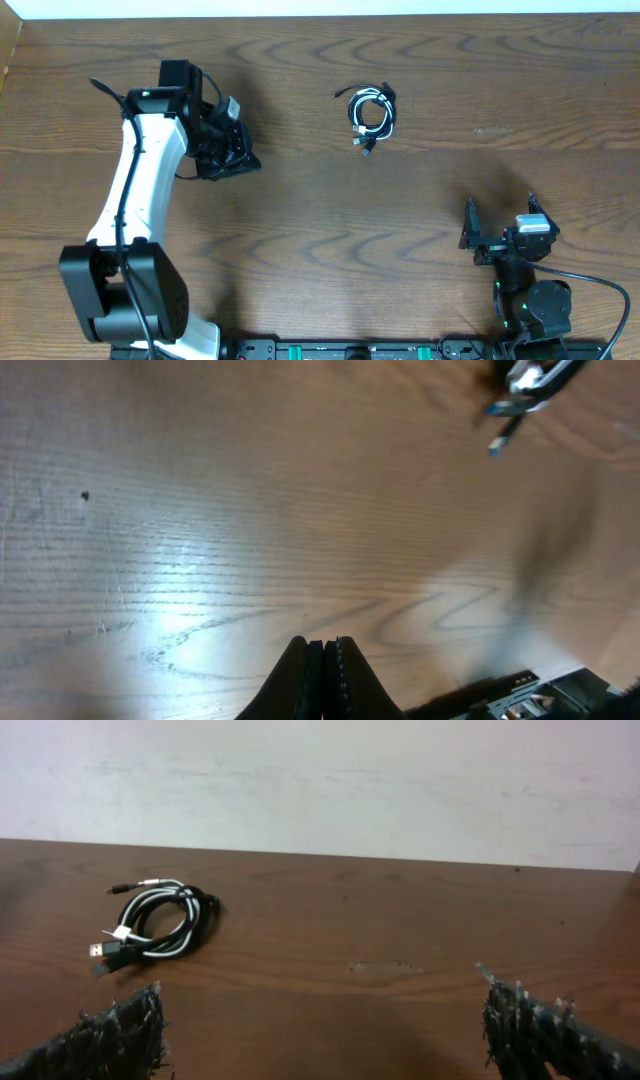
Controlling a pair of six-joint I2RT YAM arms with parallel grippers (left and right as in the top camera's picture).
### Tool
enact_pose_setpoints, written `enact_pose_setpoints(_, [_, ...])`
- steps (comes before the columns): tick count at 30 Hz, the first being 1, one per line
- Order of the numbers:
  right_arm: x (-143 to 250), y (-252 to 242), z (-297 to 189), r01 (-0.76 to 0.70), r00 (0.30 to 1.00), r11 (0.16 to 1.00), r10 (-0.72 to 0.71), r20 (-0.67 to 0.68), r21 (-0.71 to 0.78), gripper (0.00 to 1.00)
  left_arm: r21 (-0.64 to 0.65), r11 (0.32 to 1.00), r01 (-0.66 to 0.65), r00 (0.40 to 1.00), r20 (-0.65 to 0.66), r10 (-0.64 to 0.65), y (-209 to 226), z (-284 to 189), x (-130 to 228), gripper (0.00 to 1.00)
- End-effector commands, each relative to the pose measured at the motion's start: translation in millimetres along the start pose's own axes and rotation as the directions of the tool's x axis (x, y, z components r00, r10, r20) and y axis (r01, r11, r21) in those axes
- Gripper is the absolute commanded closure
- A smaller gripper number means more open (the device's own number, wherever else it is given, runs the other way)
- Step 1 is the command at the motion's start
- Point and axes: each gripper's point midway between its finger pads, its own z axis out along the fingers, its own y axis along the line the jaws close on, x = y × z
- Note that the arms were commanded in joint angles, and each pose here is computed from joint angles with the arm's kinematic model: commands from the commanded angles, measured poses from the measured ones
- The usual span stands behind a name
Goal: Untangle cables
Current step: 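Raise the left arm and move the left gripper toward the cable bundle, then lower the open left gripper over the black and white cable bundle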
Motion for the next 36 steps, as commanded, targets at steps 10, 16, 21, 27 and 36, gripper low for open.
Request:
enact_pose_setpoints(10, [1,2,0,-0.012,1.000,1.000,0.012,-0.003,-0.008,0.01,-0.336,0.928,0.165,0.984,0.125,-0.129,26,33,-16,0.91])
enact_pose_setpoints(16, [1,2,0,-0.012,1.000,1.000,0.012,-0.003,-0.008,0.01,-0.295,0.946,0.131,0.974,0.218,-0.067,0,50,-41,0.61])
enact_pose_setpoints(21, [1,2,0,-0.012,1.000,1.000,0.012,-0.003,-0.008,0.01,-0.261,0.961,0.091,0.963,0.267,-0.018,-16,53,-53,0.37])
enact_pose_setpoints(27, [1,2,0,-0.012,1.000,1.000,0.012,-0.003,-0.008,0.01,-0.235,0.969,0.073,0.952,0.308,0.003,-25,53,-64,0.02])
enact_pose_setpoints(36, [1,2,0,-0.012,1.000,1.000,0.012,-0.003,-0.008,0.01,-0.204,0.979,0.015,0.924,0.376,0.064,-36,47,-85,0.02])
